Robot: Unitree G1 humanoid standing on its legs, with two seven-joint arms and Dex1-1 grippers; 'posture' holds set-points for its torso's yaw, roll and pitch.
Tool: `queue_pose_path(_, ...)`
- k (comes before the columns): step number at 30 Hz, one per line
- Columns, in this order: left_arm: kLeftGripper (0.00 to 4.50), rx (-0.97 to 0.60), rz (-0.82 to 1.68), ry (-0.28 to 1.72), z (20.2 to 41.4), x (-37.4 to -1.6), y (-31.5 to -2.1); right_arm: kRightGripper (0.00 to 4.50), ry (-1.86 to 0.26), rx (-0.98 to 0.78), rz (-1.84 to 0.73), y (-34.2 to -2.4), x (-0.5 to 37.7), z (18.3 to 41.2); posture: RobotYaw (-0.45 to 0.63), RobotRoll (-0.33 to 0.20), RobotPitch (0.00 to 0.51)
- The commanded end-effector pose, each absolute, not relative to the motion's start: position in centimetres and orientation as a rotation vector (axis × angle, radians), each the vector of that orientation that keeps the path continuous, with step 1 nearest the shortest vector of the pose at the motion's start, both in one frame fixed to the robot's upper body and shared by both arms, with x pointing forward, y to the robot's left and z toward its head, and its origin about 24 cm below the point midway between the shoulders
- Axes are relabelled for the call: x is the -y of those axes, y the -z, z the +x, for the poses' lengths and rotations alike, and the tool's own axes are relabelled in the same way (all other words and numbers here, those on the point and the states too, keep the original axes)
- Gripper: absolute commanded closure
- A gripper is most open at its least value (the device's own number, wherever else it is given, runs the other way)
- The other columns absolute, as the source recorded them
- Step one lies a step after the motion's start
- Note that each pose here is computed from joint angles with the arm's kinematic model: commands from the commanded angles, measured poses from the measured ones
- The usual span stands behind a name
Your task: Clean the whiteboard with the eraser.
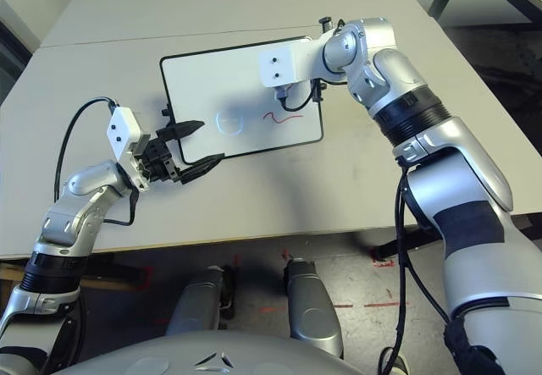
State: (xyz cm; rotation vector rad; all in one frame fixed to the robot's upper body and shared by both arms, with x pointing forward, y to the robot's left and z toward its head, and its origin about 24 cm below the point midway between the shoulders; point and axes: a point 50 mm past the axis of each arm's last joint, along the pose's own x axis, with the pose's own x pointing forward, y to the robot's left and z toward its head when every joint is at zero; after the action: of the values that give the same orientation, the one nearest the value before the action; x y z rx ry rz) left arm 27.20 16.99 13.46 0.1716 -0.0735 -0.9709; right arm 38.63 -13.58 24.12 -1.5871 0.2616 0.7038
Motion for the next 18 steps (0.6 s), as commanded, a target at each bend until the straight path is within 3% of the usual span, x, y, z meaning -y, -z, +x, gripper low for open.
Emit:
queue_pose_path(1,0.0,0.066,0.182,0.992,27.1,-16.5,-13.4,4.38,-0.684,-0.349,-1.606,-23.1,15.4,38.6,-0.13,0.0,0.156)
queue_pose_path(8,0.0,0.068,0.182,0.998,27.2,-16.4,-13.6,4.38,-0.672,-0.369,-1.62,-23.2,16.0,38.5,-0.13,0.0,0.156)
queue_pose_path(18,0.0,0.069,0.18,0.997,27.2,-16.2,-13.7,4.38,-0.756,-0.278,-1.579,-23.0,12.7,37.6,-0.12,0.0,0.154)
